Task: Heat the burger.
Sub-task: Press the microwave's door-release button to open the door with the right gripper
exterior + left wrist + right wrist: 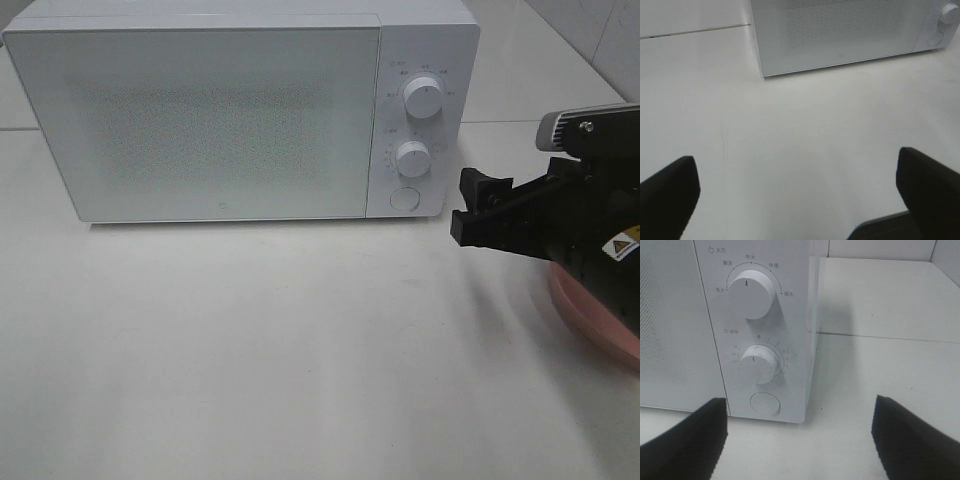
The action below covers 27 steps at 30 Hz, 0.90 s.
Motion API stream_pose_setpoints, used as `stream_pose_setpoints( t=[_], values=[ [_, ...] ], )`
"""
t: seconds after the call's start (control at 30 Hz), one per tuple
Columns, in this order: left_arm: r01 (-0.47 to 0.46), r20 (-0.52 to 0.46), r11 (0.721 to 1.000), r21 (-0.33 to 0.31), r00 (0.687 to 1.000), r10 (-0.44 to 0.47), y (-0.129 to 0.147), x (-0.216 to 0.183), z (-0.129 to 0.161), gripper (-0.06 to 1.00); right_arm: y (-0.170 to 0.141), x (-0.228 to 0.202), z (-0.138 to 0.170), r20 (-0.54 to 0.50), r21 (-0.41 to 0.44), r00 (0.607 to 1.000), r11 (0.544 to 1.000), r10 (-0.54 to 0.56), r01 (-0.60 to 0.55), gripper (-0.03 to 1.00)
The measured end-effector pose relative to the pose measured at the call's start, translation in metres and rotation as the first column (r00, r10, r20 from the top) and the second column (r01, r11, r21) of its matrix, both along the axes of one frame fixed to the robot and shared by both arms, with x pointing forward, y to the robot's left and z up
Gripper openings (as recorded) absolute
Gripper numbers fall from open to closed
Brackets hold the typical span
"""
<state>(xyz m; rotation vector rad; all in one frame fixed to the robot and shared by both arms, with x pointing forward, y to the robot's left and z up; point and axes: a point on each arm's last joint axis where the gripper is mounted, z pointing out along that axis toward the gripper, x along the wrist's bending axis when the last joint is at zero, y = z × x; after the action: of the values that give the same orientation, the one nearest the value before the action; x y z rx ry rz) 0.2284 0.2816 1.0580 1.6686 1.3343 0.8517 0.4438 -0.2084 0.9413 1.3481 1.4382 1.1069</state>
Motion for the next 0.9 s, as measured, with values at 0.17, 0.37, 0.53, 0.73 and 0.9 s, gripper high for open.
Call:
stream_pose_setpoints(
  t=[0.17, 0.37, 0.53, 0.73, 0.9],
  values=[
    [0.000, 0.000, 1.000, 0.000, 1.000, 0.000, 0.000, 0.000, 0.000, 0.99, 0.007, -0.004, -0.009, 0.018, -0.010, 0.998, 0.998, -0.067, 0.067, 0.76],
    [0.000, 0.000, 1.000, 0.000, 1.000, 0.000, 0.000, 0.000, 0.000, 0.99, 0.018, -0.012, -0.022, -0.026, -0.035, 0.997, 0.997, -0.070, 0.069, 0.76],
    [0.000, 0.000, 1.000, 0.000, 1.000, 0.000, 0.000, 0.000, 0.000, 0.99, 0.028, -0.017, -0.028, -0.045, -0.057, 0.999, 0.998, -0.028, 0.026, 0.76],
    [0.000, 0.000, 1.000, 0.000, 1.000, 0.000, 0.000, 0.000, 0.000, 0.99, 0.032, -0.022, -0.034, -0.067, -0.065, 0.997, 0.997, -0.032, 0.027, 0.76],
    [0.000, 0.000, 1.000, 0.000, 1.000, 0.000, 0.000, 0.000, 0.000, 0.99, 0.032, -0.023, -0.034, -0.073, 0.017, 0.996, 0.998, -0.058, 0.059, 0.76]
  ],
)
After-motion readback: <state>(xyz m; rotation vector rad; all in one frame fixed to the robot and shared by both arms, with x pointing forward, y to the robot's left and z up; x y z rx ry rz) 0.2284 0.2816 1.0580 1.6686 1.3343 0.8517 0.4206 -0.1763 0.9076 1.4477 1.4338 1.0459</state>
